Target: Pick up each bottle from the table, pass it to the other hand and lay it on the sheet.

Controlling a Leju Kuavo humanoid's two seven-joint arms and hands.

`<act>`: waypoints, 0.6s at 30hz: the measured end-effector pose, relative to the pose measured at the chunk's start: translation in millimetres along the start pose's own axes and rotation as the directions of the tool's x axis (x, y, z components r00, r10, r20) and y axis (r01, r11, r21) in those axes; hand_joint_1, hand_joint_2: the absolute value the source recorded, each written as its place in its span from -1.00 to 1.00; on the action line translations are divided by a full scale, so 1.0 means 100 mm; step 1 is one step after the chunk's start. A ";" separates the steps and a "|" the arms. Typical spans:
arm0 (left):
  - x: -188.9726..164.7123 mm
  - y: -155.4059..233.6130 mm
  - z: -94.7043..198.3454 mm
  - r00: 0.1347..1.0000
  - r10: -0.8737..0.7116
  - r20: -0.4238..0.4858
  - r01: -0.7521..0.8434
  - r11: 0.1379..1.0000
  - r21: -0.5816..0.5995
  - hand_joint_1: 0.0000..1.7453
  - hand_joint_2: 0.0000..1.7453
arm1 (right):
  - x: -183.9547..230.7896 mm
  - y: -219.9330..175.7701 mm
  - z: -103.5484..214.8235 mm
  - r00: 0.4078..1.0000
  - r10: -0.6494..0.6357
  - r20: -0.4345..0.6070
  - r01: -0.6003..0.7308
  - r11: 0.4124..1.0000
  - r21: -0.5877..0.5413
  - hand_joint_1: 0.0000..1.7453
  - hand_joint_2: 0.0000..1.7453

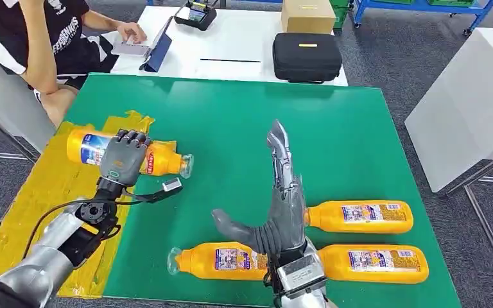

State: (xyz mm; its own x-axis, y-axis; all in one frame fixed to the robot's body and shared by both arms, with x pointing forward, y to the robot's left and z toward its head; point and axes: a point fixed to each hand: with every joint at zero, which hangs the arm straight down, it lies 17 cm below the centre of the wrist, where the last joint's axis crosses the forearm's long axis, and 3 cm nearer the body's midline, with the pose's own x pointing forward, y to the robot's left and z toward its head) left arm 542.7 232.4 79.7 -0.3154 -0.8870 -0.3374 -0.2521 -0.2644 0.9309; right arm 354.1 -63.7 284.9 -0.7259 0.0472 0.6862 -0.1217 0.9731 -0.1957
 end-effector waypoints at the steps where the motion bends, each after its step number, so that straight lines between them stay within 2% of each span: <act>1: -0.10 -0.11 0.05 1.000 0.004 -0.027 -0.005 0.999 -0.033 1.00 1.00 | 0.00 0.02 0.01 1.000 -0.006 -0.001 0.006 1.000 0.010 -1.00 1.00; 7: -0.30 -0.38 0.23 0.997 0.006 -0.083 -0.016 0.994 -0.112 1.00 1.00 | 0.00 0.04 0.01 1.000 -0.010 -0.001 0.010 1.000 0.018 -1.00 1.00; 16: -0.35 -0.60 0.36 0.994 0.027 -0.110 -0.048 0.980 -0.194 1.00 1.00 | -0.01 0.05 0.03 1.000 -0.009 -0.003 0.009 0.999 0.033 -1.00 1.00; 17: -0.34 -0.65 0.40 0.993 0.053 -0.109 -0.075 0.975 -0.211 0.76 1.00 | -0.03 0.05 0.04 1.000 -0.008 -0.006 0.008 0.999 0.036 -1.00 1.00; 18: -0.31 -0.71 0.44 0.991 0.087 -0.106 -0.109 0.967 -0.230 0.18 1.00 | -0.04 0.05 0.05 1.000 -0.009 -0.007 0.010 0.999 0.036 -1.00 1.00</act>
State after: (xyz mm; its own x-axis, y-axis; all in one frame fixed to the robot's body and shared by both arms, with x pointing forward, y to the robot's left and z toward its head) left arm 529.9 295.2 17.9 -0.2375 -0.9416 -0.2387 0.0013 -0.2460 0.9693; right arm 352.9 -60.2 277.8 -0.7202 0.0395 0.6926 -0.1533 0.9646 -0.2144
